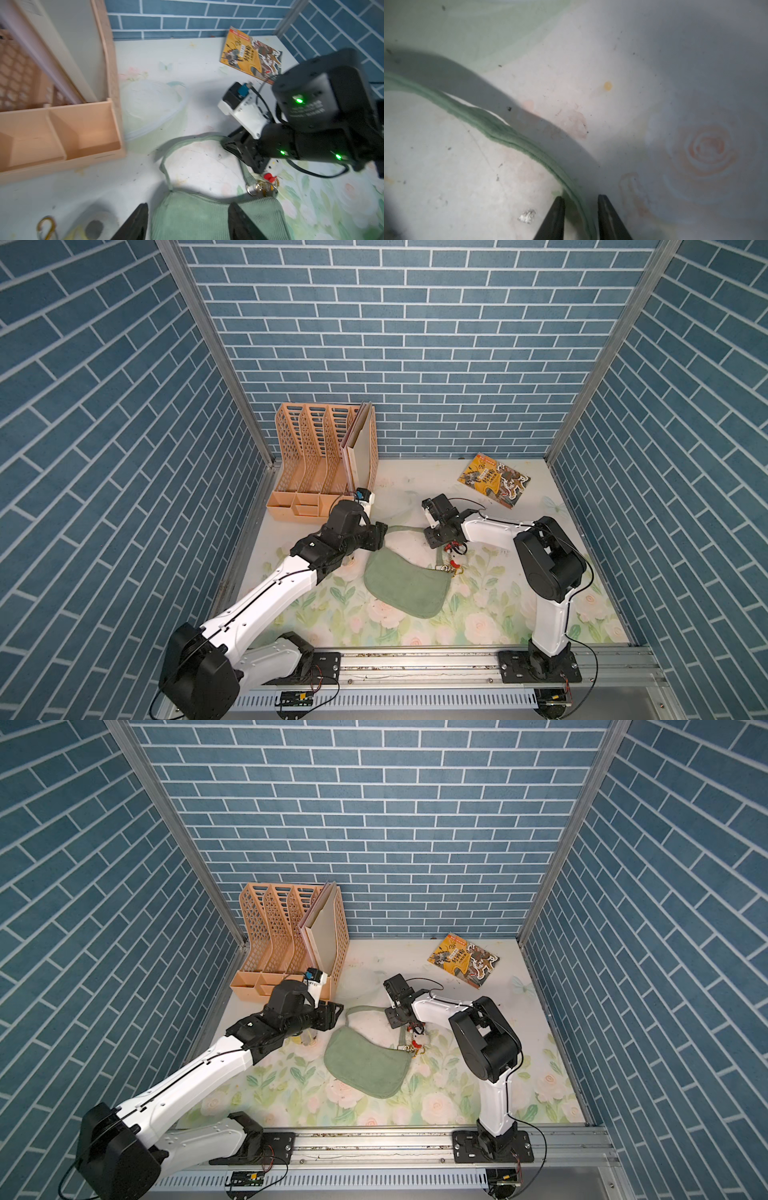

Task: Remove the decoration from the bag
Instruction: Pick up the bag from the center of the board.

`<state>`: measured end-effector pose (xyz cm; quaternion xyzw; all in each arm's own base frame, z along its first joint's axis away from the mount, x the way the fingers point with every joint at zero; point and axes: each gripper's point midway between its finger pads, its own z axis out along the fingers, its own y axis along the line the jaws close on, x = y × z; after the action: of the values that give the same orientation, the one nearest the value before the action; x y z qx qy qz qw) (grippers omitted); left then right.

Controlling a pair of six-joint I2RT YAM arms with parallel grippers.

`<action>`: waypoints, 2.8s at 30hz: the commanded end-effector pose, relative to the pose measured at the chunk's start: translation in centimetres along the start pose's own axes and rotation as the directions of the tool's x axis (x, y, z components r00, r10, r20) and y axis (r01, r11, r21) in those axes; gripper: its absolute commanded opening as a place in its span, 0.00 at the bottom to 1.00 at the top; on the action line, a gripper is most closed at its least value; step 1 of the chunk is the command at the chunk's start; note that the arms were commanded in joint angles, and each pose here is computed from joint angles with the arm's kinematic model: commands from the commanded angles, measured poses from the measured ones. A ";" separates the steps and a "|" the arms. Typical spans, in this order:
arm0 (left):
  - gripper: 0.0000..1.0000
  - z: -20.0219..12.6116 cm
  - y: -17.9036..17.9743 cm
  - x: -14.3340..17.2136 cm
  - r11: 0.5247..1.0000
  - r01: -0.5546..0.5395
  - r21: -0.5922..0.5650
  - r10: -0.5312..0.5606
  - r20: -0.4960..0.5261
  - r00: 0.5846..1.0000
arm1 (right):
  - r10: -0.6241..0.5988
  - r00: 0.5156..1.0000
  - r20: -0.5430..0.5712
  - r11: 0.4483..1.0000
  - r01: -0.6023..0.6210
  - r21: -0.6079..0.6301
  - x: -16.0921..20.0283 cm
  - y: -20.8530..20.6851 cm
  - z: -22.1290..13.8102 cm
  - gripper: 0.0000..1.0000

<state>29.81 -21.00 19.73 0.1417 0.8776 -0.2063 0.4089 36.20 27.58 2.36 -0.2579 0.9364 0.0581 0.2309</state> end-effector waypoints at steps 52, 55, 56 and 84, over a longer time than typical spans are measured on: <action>0.68 8.2 -16.5 1.8 0.904 -0.063 0.422 0.011 0.124 0.992 | 0.739 0.483 0.470 0.656 -0.357 -0.665 -12.0 3.4 -30.3 0.00; 0.62 8.6 -16.7 2.0 0.903 -0.061 0.426 0.017 0.106 0.994 | 0.744 0.467 0.477 0.653 -0.355 -0.669 -12.1 3.2 -30.7 0.00; 0.61 8.6 -16.8 2.0 0.902 -0.063 0.428 0.020 0.105 0.994 | 0.744 0.465 0.479 0.653 -0.355 -0.670 -12.2 3.2 -30.7 0.00; 0.41 9.6 -18.0 0.1 0.892 -0.031 0.452 -0.015 0.097 0.995 | 0.759 0.430 0.488 0.636 -0.331 -0.697 -12.5 3.4 -32.5 0.00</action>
<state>28.00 -41.02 17.84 0.2359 0.7861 -0.4048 0.4033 31.66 29.13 33.00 0.0630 0.7707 0.4367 0.4598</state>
